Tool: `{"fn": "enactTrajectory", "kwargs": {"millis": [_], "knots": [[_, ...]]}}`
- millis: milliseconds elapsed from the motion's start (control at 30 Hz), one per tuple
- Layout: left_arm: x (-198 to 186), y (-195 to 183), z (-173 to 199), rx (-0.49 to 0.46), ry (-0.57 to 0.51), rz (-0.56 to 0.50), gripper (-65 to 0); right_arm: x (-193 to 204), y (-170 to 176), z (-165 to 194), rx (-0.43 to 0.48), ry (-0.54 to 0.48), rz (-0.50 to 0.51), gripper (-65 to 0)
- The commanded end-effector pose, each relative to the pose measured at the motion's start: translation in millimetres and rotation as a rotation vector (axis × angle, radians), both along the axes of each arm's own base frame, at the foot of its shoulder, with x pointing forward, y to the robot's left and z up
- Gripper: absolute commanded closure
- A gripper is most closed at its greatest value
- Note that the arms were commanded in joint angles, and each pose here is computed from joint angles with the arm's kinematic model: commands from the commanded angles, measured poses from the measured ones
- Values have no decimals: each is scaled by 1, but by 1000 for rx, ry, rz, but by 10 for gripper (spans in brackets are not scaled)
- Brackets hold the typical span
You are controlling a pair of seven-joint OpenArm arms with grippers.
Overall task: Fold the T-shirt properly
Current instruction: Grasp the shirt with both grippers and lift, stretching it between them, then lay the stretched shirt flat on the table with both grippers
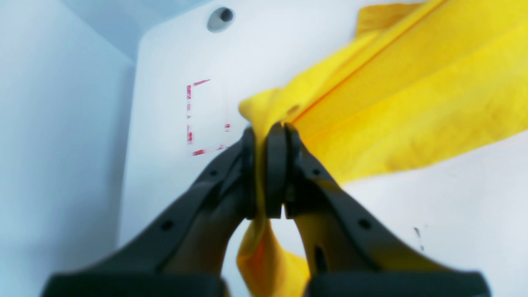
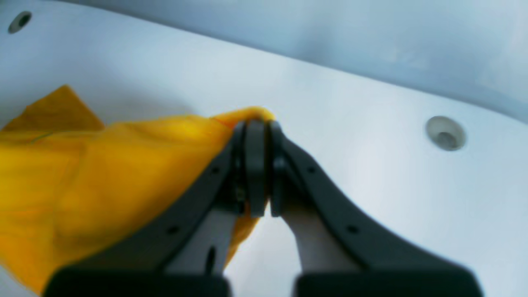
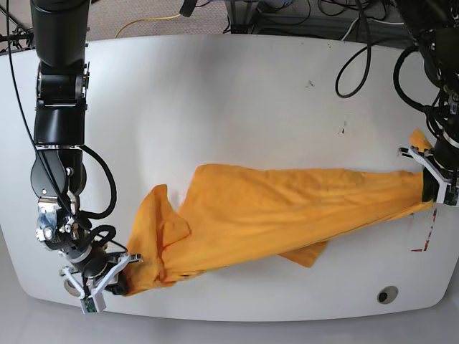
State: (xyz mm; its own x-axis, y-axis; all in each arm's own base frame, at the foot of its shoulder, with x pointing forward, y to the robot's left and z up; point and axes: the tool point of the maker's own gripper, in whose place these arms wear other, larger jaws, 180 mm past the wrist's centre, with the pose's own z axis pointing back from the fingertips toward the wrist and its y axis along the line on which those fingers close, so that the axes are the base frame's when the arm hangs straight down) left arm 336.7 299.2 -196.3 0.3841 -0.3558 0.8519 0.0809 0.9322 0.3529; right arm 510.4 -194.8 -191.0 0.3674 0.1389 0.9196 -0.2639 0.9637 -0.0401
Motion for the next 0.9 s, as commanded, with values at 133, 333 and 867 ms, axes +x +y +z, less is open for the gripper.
{"fn": "enactTrajectory", "kwargs": {"millis": [133,333,867], "knots": [[30,21,81,80,-136,71,0,21,-12,92,-43,-191,-7,0],[47,19,153,145,-272,55,0,27,-26,152,-78,-263,-32,0],[34,4,83,239,-51,-43,0,-16,-73,77,-67,-150,-101,0]]}}
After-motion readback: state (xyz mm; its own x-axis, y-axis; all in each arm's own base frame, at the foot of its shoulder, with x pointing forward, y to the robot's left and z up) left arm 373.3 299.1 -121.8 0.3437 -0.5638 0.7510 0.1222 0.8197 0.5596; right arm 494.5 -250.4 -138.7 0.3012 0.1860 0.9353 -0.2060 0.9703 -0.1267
